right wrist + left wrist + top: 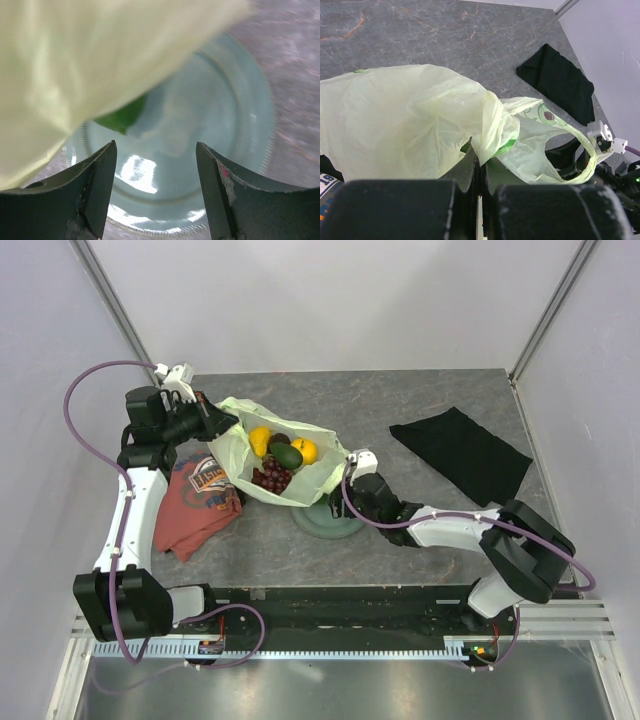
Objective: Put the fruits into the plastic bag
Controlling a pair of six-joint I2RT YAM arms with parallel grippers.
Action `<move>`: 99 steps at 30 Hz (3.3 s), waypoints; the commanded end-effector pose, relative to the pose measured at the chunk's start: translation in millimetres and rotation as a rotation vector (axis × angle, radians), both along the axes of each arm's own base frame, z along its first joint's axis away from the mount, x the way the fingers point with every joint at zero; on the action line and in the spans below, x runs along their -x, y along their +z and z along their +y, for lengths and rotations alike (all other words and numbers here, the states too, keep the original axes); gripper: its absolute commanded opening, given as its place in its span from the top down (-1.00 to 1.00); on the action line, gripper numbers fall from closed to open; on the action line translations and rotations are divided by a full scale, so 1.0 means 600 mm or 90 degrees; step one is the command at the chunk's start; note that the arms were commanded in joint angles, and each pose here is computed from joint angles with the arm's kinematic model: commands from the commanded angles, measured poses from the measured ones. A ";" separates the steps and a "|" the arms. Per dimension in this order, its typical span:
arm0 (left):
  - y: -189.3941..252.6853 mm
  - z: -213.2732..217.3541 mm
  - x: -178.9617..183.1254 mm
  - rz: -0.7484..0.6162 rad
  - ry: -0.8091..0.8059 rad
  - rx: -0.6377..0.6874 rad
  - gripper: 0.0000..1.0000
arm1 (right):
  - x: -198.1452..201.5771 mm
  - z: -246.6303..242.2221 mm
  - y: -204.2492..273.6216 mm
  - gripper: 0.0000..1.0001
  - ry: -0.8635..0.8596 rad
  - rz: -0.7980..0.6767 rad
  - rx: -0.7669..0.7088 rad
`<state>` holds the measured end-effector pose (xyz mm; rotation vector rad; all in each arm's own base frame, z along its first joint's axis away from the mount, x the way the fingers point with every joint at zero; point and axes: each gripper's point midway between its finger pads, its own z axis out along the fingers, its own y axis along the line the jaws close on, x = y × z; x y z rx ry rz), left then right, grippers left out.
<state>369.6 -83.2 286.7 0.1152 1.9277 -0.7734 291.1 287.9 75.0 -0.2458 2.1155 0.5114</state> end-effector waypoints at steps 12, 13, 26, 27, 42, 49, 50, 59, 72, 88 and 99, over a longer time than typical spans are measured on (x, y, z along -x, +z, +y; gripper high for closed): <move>0.017 -0.001 -0.003 -0.023 -0.011 0.001 0.97 | -0.045 0.125 0.053 -0.49 0.120 -0.087 -0.038; 0.016 -0.002 -0.004 -0.022 -0.012 0.002 0.97 | -0.047 0.129 0.053 -0.49 0.122 -0.086 -0.035; 0.016 0.002 -0.005 -0.022 -0.008 0.001 0.97 | -0.050 0.145 0.004 -0.50 0.140 -0.056 0.000; 0.016 0.003 -0.005 -0.022 -0.008 0.002 0.97 | -0.051 0.146 0.005 -0.49 0.139 -0.057 -0.001; 0.014 0.006 -0.007 -0.020 -0.005 0.003 0.97 | -0.034 0.120 0.028 0.24 0.135 -0.067 0.001; 0.014 0.007 -0.007 -0.019 -0.004 0.003 0.97 | -0.017 0.063 0.025 0.24 0.095 -0.056 0.036; 0.014 0.006 -0.006 -0.019 -0.005 0.003 0.97 | -0.011 0.052 0.015 0.24 0.093 -0.048 0.046; 0.013 0.008 -0.007 -0.020 -0.002 0.000 0.97 | -0.036 -0.041 0.024 0.25 -0.021 -0.011 0.047; 0.016 0.007 -0.005 -0.023 -0.004 0.001 0.97 | -0.074 -0.189 0.097 0.27 -0.221 -0.032 0.047; 0.019 0.005 -0.004 -0.027 -0.009 0.003 0.97 | 0.003 -0.022 0.415 0.31 0.033 -0.282 -0.144; 0.018 0.003 -0.004 -0.026 -0.011 0.003 0.97 | -0.039 0.193 0.263 0.32 0.136 -0.112 0.016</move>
